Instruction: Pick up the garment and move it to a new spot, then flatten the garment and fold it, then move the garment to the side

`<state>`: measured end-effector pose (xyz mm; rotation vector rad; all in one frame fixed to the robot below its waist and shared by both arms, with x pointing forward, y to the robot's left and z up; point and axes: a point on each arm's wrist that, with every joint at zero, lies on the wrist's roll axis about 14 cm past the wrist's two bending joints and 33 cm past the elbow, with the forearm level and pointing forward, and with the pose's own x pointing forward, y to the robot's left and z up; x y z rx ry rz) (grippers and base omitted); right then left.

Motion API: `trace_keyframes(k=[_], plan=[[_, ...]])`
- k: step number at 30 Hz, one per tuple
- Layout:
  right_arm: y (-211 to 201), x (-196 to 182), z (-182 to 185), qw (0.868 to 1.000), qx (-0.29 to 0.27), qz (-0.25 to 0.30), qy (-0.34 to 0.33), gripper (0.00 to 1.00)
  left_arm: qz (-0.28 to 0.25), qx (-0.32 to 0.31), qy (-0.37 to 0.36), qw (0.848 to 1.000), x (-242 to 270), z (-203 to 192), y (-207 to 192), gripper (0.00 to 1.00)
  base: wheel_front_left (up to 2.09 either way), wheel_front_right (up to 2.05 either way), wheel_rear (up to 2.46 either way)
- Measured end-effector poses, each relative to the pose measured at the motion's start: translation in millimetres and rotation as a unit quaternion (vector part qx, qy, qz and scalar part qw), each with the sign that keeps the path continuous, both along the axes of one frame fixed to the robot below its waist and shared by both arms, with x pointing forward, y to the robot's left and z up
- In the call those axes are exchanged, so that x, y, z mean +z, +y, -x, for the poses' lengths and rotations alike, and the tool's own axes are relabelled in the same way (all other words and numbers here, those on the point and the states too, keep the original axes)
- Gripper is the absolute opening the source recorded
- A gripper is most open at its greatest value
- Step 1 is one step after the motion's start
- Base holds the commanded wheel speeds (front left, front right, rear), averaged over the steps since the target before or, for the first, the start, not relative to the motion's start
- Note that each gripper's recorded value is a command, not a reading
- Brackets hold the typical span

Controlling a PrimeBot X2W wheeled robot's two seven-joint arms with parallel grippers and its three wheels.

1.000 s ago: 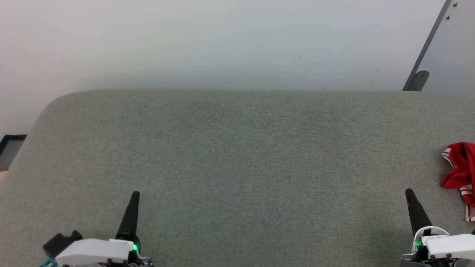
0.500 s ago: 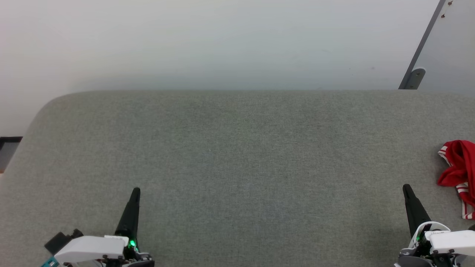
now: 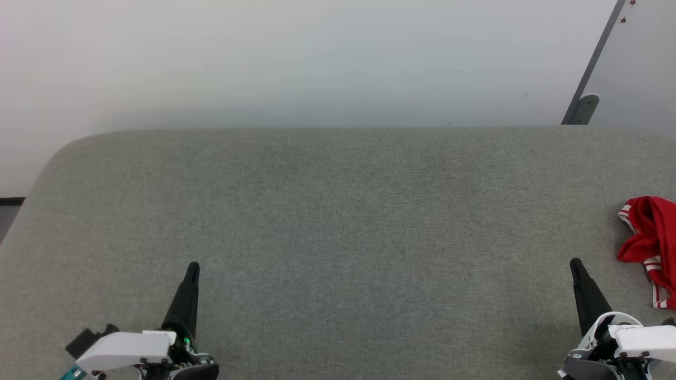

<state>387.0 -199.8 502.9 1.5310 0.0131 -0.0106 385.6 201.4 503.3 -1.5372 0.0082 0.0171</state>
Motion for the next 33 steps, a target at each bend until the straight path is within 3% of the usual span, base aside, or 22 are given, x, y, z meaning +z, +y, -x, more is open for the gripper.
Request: trace_keyframes(k=[33], plan=[[-0.8, 3.0, -1.6, 1.0, -0.001, -0.02, -0.005, 0.0, 0.02, -0.002, -0.003, 1.0, 1.1, -2.2, -1.0, 0.0, 0.0, 0.0, 0.0]])
